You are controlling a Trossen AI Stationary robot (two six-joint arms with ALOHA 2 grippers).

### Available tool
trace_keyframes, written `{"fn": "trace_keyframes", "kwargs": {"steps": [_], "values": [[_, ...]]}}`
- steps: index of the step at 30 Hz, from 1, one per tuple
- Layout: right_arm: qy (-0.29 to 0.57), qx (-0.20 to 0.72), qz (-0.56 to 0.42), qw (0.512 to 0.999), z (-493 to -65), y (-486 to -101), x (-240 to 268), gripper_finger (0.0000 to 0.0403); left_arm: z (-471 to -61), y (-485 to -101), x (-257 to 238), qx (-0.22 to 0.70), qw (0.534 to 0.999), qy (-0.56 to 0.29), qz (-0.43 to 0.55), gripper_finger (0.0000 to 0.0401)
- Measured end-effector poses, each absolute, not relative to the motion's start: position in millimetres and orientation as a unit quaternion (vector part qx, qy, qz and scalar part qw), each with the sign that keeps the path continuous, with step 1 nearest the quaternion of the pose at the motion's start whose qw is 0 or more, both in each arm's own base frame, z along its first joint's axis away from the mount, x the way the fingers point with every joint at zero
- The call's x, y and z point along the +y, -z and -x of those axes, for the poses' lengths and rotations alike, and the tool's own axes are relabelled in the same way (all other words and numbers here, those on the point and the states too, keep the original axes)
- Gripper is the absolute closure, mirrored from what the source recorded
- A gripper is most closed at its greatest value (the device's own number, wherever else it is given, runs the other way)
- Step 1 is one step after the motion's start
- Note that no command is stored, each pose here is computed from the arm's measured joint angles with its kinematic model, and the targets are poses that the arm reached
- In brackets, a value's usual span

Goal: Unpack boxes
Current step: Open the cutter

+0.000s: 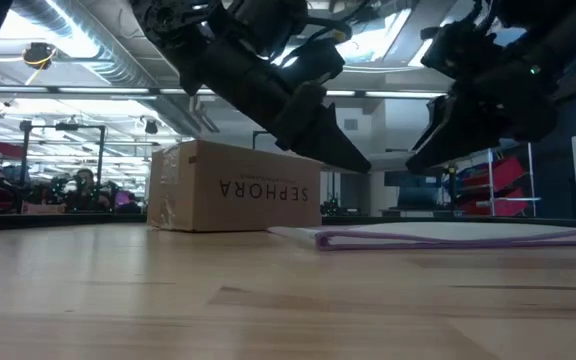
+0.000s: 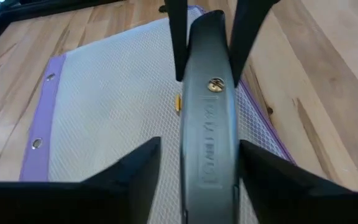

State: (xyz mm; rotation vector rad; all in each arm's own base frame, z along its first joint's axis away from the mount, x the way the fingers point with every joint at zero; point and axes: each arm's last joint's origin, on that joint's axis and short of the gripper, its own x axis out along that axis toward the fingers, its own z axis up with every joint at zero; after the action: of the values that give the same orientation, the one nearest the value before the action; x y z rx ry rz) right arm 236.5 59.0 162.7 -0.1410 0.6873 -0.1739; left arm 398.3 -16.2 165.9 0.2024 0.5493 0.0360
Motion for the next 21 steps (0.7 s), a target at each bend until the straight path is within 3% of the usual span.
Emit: {"fn": "trace_keyframes", "kwargs": {"steps": [7,21], "values": [[0.087,0.331,0.094,0.935,-240,-169,59,0.029,-401,-170,-17,0.246,0.964,-0.017,-0.098,0.014],[0.076,0.344,0.139,0.925,-240,-169,59,0.029,-404,-177,-21,0.207,0.973,-0.009,-0.102,0.0151]]}}
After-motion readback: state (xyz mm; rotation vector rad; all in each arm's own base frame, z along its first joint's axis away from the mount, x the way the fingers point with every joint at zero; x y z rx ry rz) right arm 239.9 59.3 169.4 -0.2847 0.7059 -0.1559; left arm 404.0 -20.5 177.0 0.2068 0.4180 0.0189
